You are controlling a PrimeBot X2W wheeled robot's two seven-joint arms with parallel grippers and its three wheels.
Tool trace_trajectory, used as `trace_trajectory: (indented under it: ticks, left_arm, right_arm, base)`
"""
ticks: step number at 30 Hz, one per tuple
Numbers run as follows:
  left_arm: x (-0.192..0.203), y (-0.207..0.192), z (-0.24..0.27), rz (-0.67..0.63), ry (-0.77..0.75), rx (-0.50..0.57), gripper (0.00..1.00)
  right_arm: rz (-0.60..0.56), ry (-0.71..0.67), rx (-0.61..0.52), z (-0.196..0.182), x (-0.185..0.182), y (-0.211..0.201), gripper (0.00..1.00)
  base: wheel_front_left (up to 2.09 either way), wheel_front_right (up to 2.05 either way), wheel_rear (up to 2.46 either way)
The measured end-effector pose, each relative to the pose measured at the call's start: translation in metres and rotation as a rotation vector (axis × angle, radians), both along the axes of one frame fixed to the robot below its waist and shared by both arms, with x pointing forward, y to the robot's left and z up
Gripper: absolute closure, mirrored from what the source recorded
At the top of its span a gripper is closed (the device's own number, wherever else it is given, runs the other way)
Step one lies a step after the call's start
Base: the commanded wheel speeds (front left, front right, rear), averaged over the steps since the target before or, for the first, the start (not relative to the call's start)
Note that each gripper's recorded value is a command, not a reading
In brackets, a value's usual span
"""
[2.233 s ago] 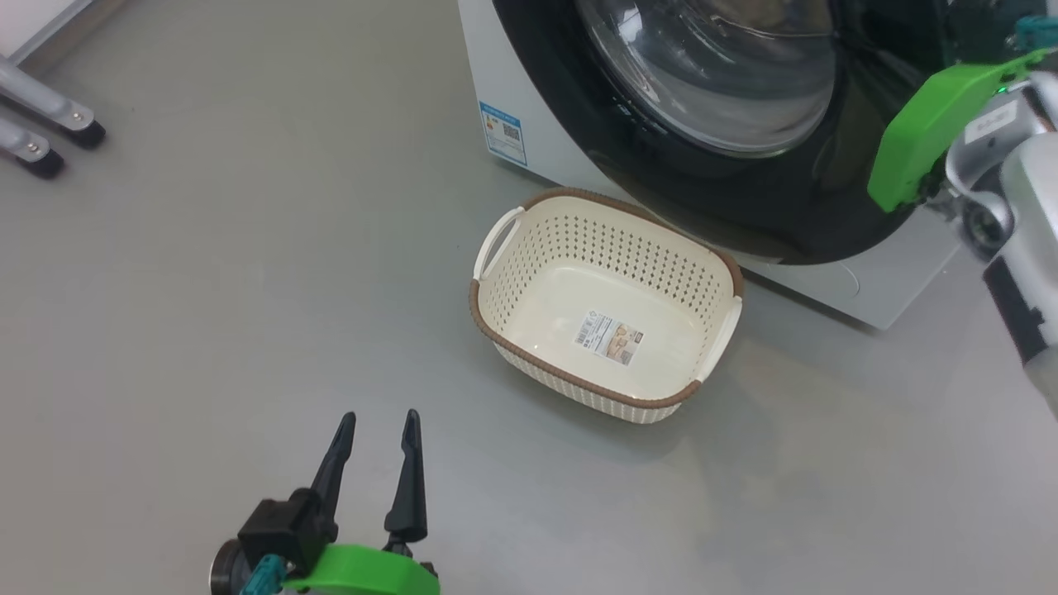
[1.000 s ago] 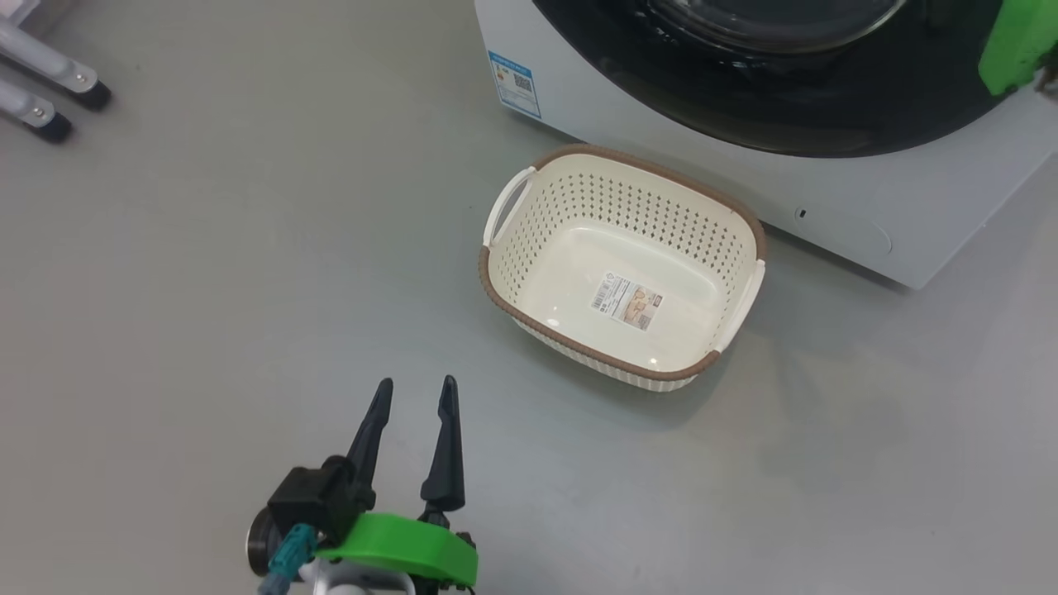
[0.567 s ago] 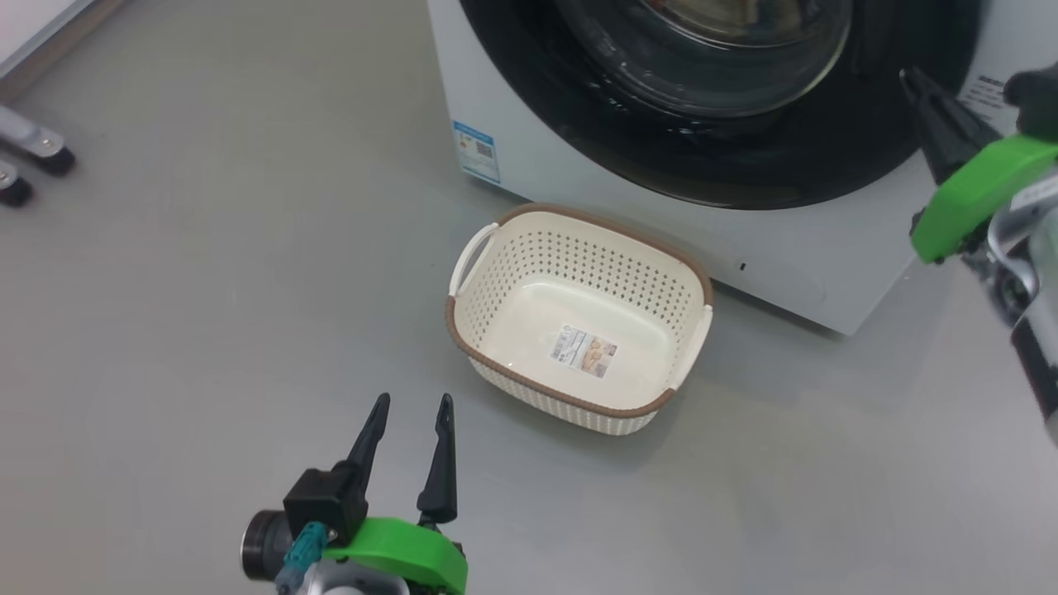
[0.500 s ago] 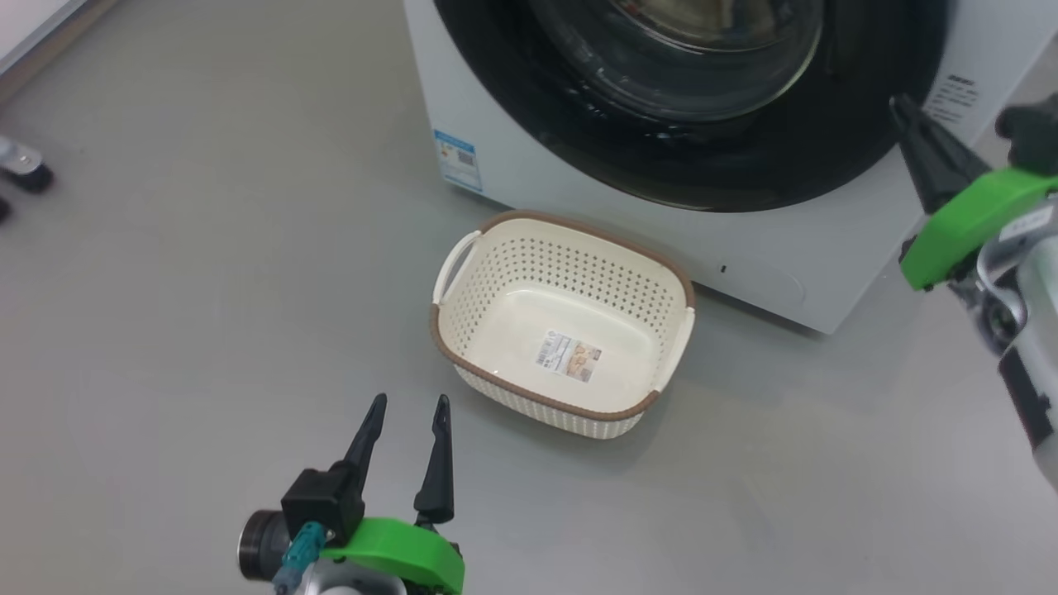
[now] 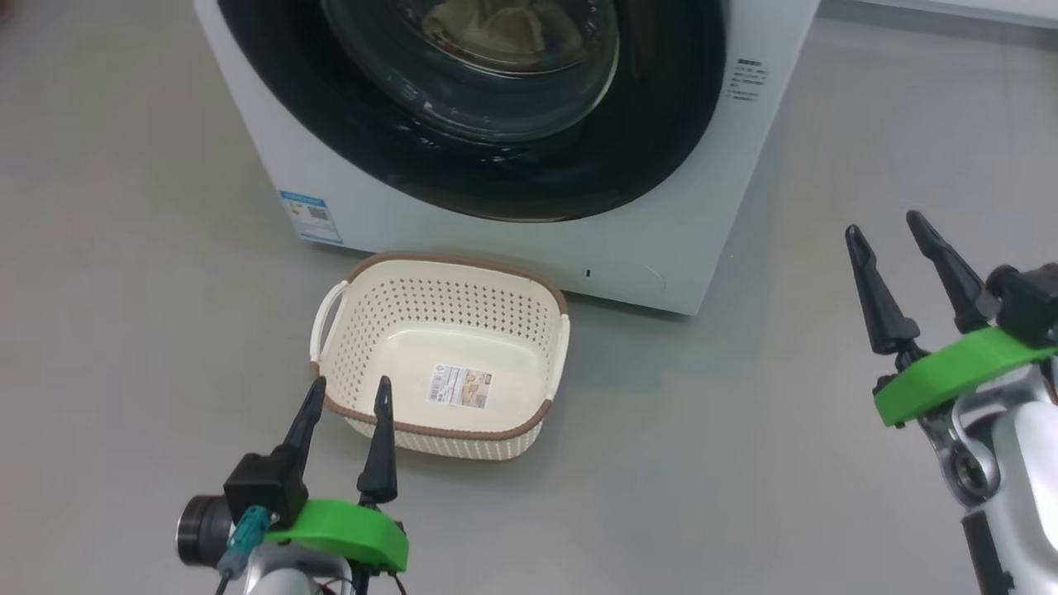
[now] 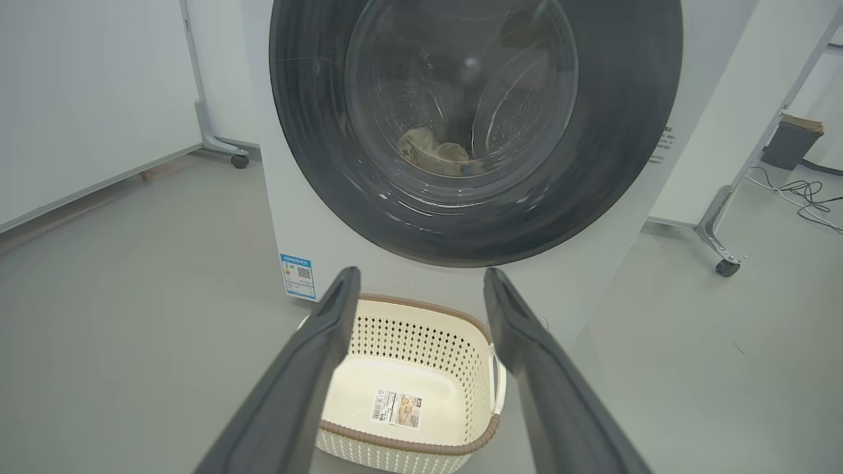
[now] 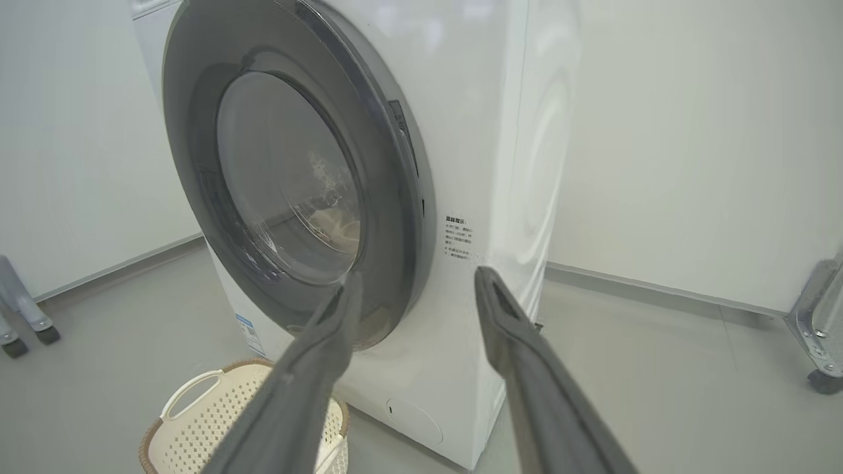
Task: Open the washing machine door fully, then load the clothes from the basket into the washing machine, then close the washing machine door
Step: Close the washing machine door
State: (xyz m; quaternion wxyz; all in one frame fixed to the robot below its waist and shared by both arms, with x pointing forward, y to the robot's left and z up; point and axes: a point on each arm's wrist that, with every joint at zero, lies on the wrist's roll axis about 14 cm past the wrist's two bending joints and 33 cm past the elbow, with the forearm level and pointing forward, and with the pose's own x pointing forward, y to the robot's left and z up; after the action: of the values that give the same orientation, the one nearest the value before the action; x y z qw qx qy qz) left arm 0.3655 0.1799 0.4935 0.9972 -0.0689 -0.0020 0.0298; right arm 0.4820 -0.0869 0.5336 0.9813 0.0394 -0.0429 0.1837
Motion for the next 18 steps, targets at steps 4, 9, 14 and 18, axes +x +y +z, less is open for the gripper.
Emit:
trace_trajectory:
  ticks: [4,9,14,18]
  left_arm:
    - [0.008,-0.006,0.002,-0.027,-0.004,0.004,0.0]
    - [0.016,-0.008,0.003,-0.046,-0.009,0.018,0.0]
    - [0.026,-0.017,0.004,-0.085,-0.01,0.017,0.0]
    - [0.028,-0.023,0.007,-0.107,-0.017,0.015,0.0]
  right_arm:
    - [-0.086,0.021,0.002,-0.003,-0.018,-0.03,0.0]
    - [-0.17,0.053,0.007,-0.012,-0.039,-0.057,0.0]
    - [-0.274,0.064,0.006,-0.017,-0.062,-0.093,0.0]
    - [-0.331,0.078,0.011,-0.022,-0.082,-0.109,0.0]
  base:
    - [0.0,0.0,0.0]
    - [0.0,0.0,0.0]
    - [0.0,0.0,0.0]
    - [0.0,0.0,0.0]
